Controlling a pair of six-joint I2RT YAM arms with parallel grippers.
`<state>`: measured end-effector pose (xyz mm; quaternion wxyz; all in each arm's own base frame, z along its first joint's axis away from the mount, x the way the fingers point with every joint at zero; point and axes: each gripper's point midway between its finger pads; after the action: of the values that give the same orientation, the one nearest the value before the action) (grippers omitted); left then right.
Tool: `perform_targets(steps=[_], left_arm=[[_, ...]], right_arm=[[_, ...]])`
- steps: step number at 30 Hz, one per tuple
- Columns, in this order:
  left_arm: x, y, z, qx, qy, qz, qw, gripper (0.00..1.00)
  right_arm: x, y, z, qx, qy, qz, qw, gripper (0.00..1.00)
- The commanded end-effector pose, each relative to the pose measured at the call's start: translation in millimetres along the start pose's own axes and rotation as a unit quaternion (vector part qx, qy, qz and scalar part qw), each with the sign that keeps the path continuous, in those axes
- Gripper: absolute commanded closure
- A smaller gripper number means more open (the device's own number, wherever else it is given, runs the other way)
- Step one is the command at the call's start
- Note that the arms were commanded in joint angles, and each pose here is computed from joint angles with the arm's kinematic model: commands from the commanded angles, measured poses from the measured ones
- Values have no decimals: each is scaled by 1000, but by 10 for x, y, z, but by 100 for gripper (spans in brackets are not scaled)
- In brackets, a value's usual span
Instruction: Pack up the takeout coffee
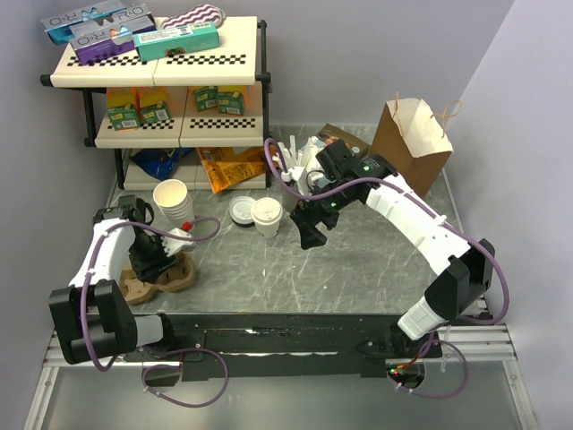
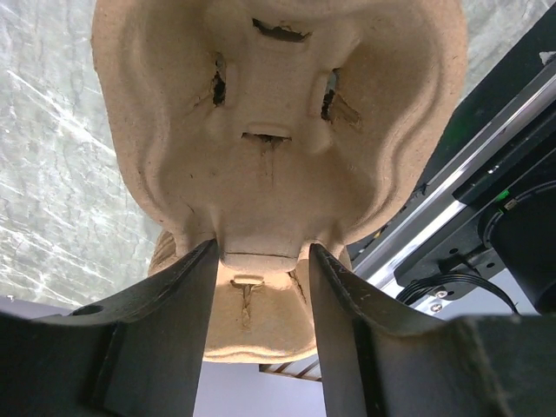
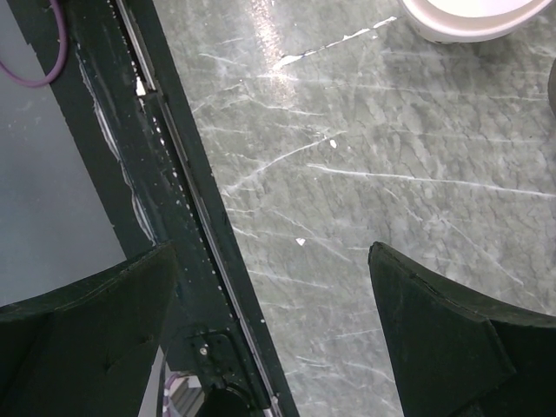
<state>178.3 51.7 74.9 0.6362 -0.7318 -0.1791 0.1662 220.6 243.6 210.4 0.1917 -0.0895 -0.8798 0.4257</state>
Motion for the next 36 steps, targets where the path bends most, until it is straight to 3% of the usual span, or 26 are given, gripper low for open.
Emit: perform_targets(steps=[1, 9, 12, 13, 15, 18, 22, 25, 27, 28, 32, 36], left_arm=[[-80, -18, -74, -23, 11, 20, 999, 50], [-20, 1, -47, -15, 6, 6, 1000, 65], [-2, -43, -44, -12, 0, 2, 1000, 80], [8, -77, -50, -12, -6, 0, 1000, 92], [26, -138, -43, -7, -12, -6, 1000, 98], [51, -291, -66, -16, -22, -16, 1000, 99], [132, -577, -213, -74, -62, -11, 995, 99], [214, -575, -35, -22, -100, -26, 994, 99], [189, -700, -54, -31, -111, -21, 993, 99], [265, -845, -167, -64, -128, -42, 989, 99], [276, -1085, -343, -115, -91, -85, 986, 99], [139, -1196, -813, -168, -69, -70, 981, 99]], right_arm=[[-18, -48, -117, -9, -10, 2, 1000, 3], [-30, -12, -143, -9, -5, -3, 1000, 3], [-40, -3, -150, -9, -5, -3, 1000, 3], [-44, -1, -149, -9, -4, -3, 1000, 3], [-28, 3, -167, -13, -7, -8, 1000, 3], [-15, -6, -210, -23, -11, -12, 1000, 4], [7, -46, -317, -47, -18, -15, 999, 4], [20, -92, -392, -66, -24, -13, 997, 4], [9, -178, -454, -84, -20, -1, 996, 3], [-39, -221, -531, -101, -21, 11, 995, 3], [-224, -675, -916, -198, -25, 79, 977, 4], [-819, -1554, -1207, -292, -9, 223, 930, 5]])
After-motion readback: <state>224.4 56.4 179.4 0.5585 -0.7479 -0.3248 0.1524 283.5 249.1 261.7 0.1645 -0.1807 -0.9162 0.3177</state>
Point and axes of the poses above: each gripper's point midway between its finger pads, its own y axis out along the fingers, its own x axis along the line the jaws close on, z = x × y
